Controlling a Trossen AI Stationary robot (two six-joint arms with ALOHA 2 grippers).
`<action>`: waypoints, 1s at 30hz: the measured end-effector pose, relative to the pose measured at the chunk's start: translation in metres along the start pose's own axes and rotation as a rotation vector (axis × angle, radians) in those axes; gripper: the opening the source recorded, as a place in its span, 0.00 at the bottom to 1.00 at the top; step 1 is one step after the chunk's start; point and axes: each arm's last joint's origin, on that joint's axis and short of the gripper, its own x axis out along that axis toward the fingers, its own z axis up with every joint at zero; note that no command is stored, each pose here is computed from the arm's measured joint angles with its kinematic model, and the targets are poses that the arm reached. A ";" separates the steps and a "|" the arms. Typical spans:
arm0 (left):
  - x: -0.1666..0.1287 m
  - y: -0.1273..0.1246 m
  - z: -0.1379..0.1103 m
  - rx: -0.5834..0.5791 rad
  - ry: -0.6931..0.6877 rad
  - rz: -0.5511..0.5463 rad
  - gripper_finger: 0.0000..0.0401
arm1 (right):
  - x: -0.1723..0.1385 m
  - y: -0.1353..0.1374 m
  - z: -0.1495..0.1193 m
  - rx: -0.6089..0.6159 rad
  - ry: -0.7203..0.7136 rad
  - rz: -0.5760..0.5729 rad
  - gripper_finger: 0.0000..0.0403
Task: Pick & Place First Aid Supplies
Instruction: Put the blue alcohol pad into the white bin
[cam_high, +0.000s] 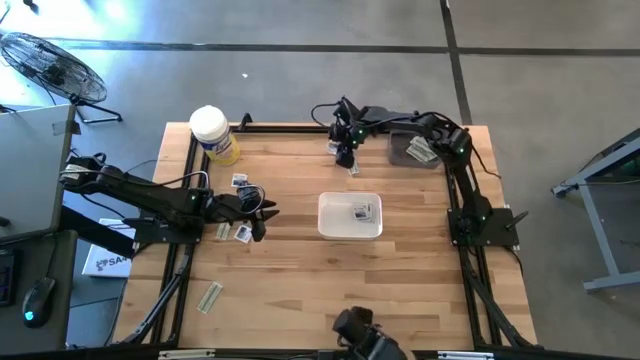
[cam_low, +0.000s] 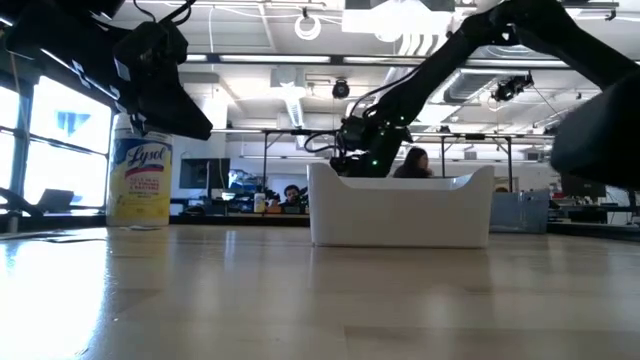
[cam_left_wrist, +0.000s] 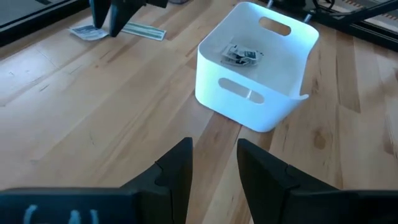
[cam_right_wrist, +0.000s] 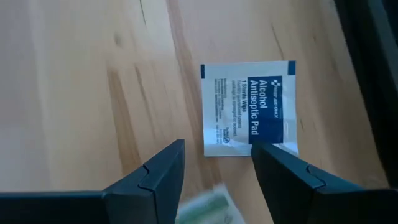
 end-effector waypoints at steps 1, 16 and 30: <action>0.000 0.000 0.000 0.000 0.000 0.000 0.31 | 0.000 0.003 0.000 -0.017 0.030 -0.022 0.45; 0.000 0.002 -0.006 0.021 0.063 0.001 0.31 | -0.046 0.041 0.016 -0.168 0.048 -0.192 0.45; 0.000 0.002 -0.005 0.020 0.060 0.004 0.31 | -0.012 0.029 -0.006 -0.128 -0.169 -0.160 0.45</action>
